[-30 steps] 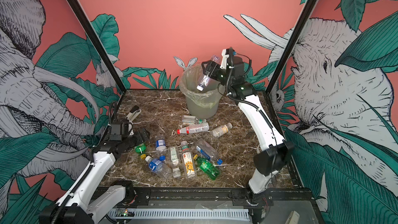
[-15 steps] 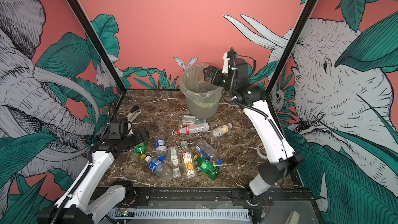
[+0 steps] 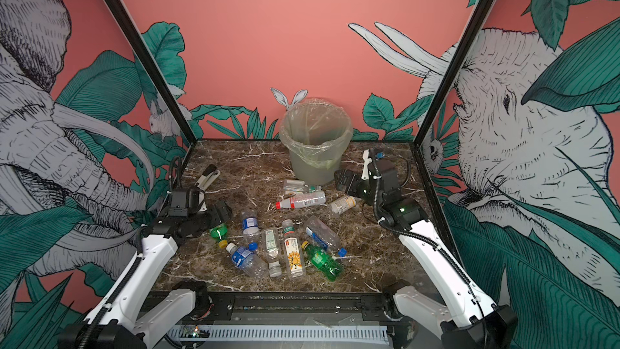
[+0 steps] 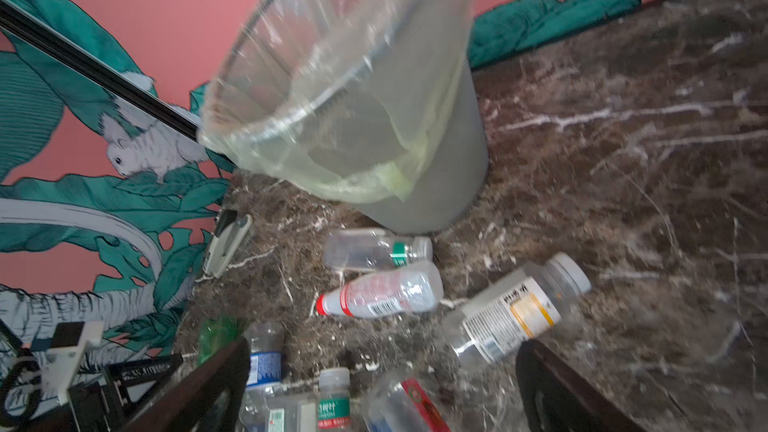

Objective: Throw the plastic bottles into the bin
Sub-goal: 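Withdraw the right gripper from the bin while the left descends onto the green bottle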

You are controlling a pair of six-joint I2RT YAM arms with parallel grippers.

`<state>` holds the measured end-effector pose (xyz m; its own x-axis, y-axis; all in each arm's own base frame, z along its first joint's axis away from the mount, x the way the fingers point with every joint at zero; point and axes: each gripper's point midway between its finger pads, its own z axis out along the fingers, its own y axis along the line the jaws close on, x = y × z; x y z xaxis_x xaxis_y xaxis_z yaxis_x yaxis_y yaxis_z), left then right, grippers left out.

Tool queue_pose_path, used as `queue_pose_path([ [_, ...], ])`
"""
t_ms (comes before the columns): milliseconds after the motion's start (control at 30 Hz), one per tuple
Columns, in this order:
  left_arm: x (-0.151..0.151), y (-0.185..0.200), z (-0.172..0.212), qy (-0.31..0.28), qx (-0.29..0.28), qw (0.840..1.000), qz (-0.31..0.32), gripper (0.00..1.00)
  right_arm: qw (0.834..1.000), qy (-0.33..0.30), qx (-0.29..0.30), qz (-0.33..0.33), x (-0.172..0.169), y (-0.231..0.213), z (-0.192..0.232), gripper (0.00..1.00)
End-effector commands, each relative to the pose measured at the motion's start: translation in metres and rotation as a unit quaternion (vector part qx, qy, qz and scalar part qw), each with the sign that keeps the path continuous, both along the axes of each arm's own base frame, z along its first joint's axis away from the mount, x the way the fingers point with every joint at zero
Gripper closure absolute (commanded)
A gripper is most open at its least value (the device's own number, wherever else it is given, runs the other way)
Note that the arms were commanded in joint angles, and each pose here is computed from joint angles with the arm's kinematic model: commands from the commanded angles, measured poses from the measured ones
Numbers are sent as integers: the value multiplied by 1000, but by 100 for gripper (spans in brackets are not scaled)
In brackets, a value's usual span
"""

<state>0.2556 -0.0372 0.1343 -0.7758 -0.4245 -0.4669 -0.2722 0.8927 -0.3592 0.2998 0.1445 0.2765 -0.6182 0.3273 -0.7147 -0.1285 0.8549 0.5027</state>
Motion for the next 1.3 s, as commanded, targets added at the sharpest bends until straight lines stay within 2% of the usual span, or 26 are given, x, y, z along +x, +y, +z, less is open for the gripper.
queue_pose_path([
  [0,-4,4,6,9,3,1000,15,1,1000,-15,17,-19,-15,-11,1,1],
  [233,-7,4,-7,27,-5,999,25,1,999,6,7,-36,-30,-24,-29,1],
  [700,-16,11,-15,47,-6,997,62,1,998,30,0,-61,-26,-29,-75,1],
  [1000,-16,23,-30,83,30,993,77,1,997,27,-6,-72,-23,-33,-82,1],
  [1267,-14,29,-42,88,44,991,92,1,997,35,-10,-71,-22,-32,-86,1],
])
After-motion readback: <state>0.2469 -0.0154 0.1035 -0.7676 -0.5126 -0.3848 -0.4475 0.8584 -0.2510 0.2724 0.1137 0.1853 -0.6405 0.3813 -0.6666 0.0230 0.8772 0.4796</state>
